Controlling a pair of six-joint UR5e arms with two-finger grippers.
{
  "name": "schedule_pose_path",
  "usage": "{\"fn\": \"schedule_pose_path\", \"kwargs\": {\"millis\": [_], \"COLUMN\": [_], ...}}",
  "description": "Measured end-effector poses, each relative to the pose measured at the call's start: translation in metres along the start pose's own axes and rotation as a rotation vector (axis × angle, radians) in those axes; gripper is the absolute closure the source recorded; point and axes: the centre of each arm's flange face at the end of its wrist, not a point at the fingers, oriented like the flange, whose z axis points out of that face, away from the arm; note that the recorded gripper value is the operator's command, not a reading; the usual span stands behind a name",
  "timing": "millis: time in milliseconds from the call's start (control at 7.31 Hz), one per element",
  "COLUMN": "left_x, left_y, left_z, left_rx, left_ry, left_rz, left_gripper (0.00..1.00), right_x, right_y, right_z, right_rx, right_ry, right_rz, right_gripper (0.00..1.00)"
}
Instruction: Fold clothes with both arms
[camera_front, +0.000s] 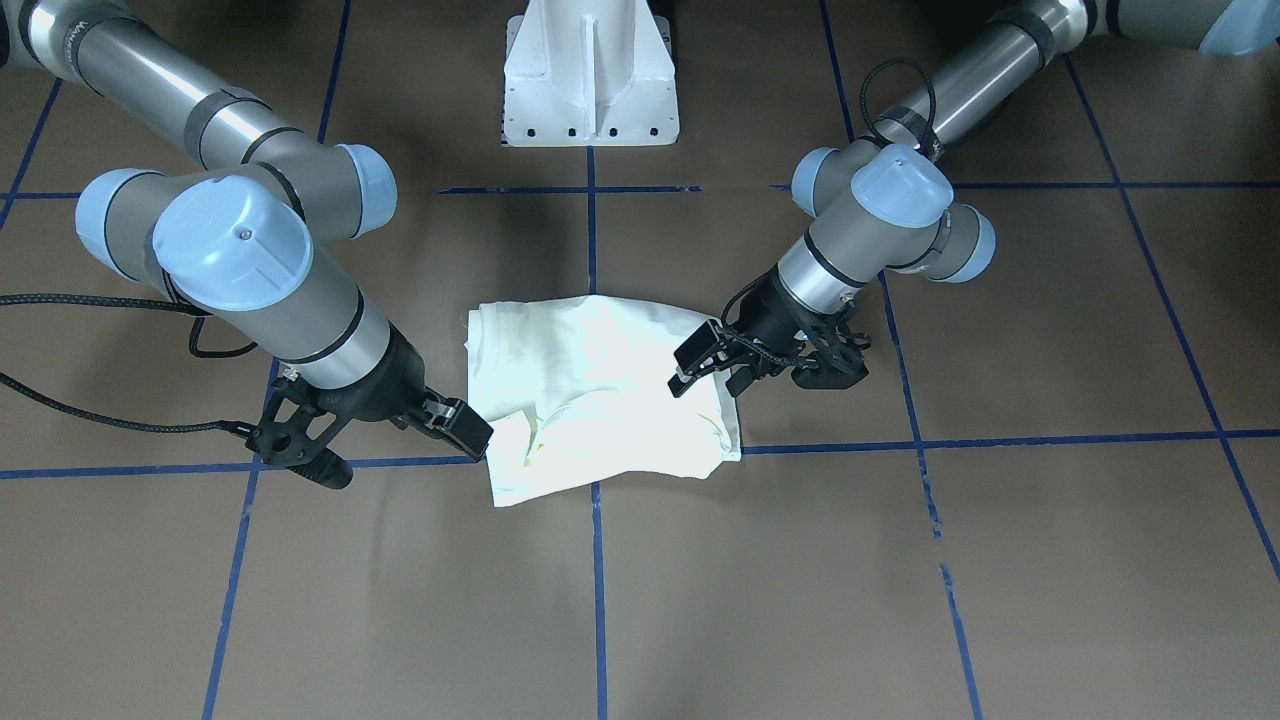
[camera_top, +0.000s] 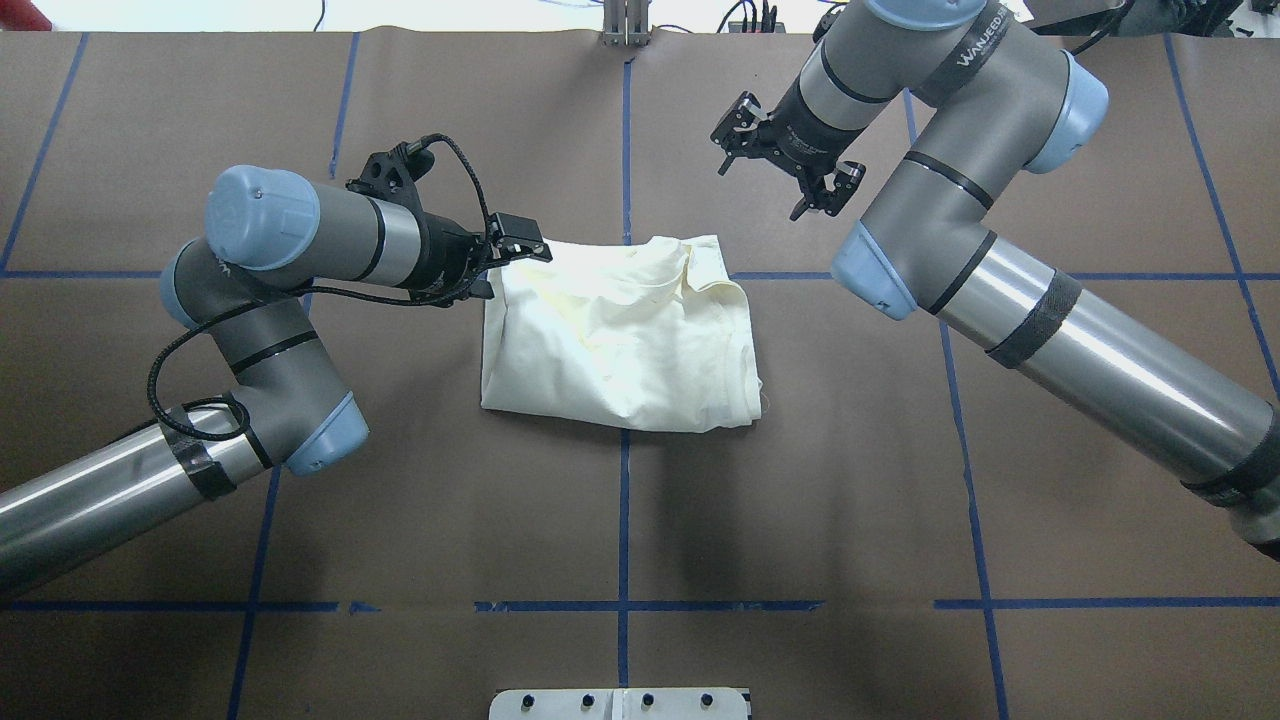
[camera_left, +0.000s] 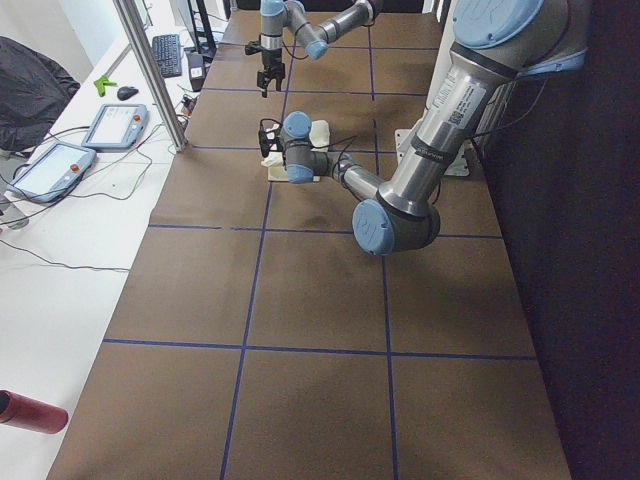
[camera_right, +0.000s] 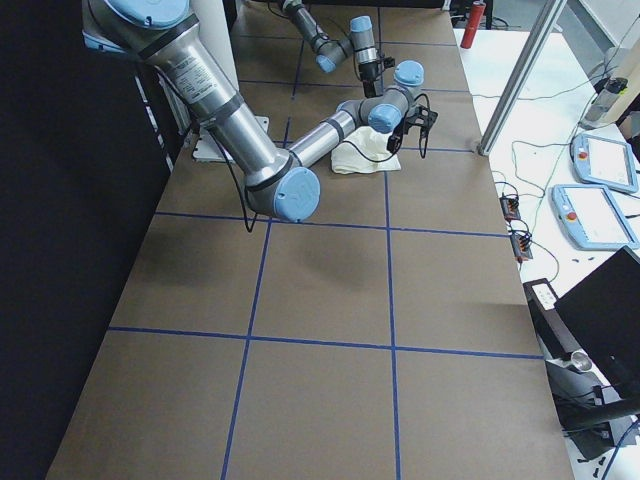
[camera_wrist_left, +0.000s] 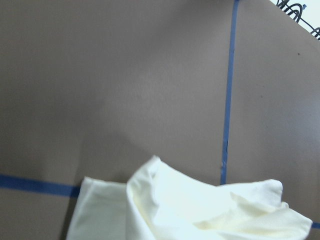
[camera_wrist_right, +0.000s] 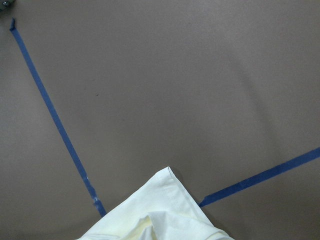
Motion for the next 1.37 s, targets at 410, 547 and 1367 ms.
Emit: {"fn": "schedule_pose_path", "kwargs": {"millis": [410,547,1367], "left_x": [-0.003,-0.003,-0.022], "left_y": [0.039,0.05,0.152], "left_z": [0.018,0.019,0.017], "left_rx": [-0.13,-0.175,-0.345], "left_ry": [0.004,0.004,-0.009], "left_rz": [0.034,0.056,0.095], "left_gripper": [0.0,0.0,0.0], "right_x": [0.001,0.001,-0.005], "right_y": [-0.003,-0.003,-0.002], "right_z": [-0.001,-0.002,-0.006], "right_rx": [0.003,0.005,0.009], "right_ry": [0.0,0.0,-0.009], "right_rz": [0.002,0.0,-0.013], "right_gripper": [0.0,0.0,0.0]}}
